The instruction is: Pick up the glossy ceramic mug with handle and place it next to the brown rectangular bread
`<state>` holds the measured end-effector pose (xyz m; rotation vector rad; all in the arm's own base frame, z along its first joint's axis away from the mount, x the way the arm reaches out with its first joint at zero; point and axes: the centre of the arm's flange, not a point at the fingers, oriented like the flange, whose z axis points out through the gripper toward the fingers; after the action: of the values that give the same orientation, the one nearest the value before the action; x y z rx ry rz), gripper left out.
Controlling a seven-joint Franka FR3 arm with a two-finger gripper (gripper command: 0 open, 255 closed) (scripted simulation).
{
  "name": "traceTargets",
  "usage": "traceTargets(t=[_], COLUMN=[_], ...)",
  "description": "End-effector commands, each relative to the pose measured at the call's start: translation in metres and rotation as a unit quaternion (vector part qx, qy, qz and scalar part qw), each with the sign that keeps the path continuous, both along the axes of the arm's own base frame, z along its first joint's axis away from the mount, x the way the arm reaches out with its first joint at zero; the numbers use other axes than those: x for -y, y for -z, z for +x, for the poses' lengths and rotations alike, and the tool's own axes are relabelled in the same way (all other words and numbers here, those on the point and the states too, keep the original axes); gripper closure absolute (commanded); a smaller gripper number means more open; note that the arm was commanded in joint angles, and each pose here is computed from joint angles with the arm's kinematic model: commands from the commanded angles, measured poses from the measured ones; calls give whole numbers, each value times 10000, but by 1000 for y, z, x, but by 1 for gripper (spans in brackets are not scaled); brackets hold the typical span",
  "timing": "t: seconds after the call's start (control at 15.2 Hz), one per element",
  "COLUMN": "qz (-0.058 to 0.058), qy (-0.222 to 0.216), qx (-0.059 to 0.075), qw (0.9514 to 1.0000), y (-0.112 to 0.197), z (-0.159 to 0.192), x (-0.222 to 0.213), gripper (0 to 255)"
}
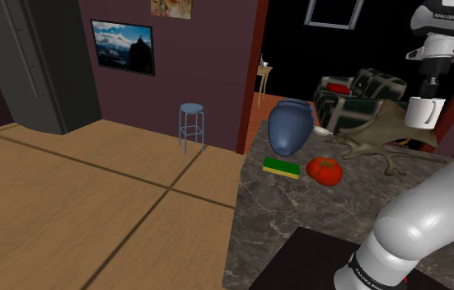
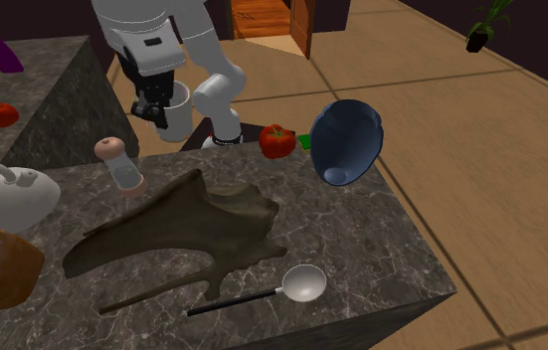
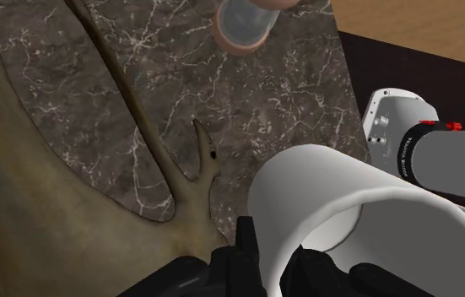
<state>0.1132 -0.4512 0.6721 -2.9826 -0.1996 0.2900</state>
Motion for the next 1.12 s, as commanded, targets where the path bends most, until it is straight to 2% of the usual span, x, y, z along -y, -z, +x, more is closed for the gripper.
traceTargets(t=[0.0,1.06], qz=[4,4], qy=[-17,-17], qx=[1,1], qw=[10000,10000], y=[0,0], z=[-24,-208], x=[10,114], gripper=[255,255])
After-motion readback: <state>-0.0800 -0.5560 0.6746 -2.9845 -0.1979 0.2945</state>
